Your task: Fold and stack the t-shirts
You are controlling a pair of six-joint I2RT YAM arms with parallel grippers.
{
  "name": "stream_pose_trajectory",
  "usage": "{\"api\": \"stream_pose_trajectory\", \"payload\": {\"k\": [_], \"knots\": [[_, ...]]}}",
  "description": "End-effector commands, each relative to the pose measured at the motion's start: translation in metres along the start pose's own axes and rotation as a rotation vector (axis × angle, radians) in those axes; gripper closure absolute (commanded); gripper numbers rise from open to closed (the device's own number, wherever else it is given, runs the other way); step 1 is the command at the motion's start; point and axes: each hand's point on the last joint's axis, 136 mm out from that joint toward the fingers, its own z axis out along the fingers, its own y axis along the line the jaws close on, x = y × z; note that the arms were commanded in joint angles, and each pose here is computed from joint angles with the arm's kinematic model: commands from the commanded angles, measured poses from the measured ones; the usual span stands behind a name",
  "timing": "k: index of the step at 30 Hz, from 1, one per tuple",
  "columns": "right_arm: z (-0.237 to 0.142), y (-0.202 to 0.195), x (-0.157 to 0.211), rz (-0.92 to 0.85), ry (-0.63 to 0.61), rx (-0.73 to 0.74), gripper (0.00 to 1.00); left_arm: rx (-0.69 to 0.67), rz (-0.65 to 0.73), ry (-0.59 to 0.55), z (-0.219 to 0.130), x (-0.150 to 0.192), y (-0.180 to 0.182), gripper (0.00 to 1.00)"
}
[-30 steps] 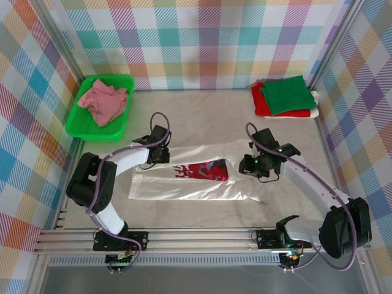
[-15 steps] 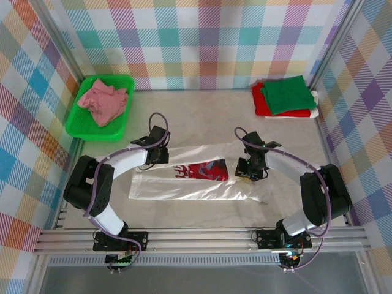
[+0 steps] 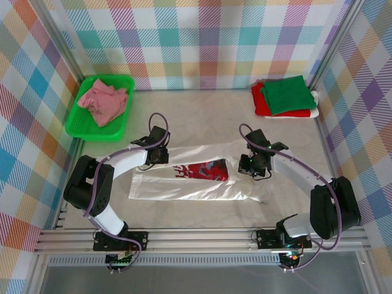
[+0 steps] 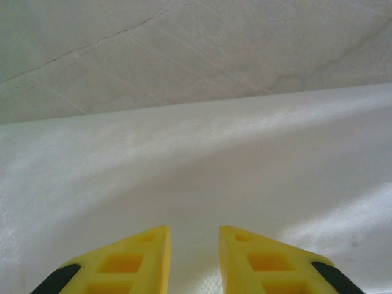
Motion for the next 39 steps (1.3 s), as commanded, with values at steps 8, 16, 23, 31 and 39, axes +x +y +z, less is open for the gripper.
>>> {"api": "stream_pose_trajectory", "payload": {"k": [8, 16, 23, 31, 39], "knots": [[0.038, -0.015, 0.003, 0.037, 0.098, 0.104, 0.55, -0.026, 0.0, -0.004, 0.0, -0.002, 0.002, 0.72], [0.022, 0.0, -0.009, 0.01, 0.052, 0.047, 1.0, -0.029, -0.004, 0.0, 0.002, 0.0, 0.003, 0.72], [-0.017, 0.006, -0.014, 0.0, -0.004, 0.028, 1.0, -0.025, -0.004, 0.0, 0.004, -0.002, 0.001, 0.72], [-0.05, 0.021, 0.004, -0.003, 0.015, 0.003, 1.0, -0.03, -0.003, -0.009, 0.002, -0.005, 0.002, 0.72], [-0.051, 0.03, 0.039, -0.003, 0.059, 0.047, 1.0, -0.033, -0.003, -0.013, 0.002, -0.005, 0.003, 0.71]]}}
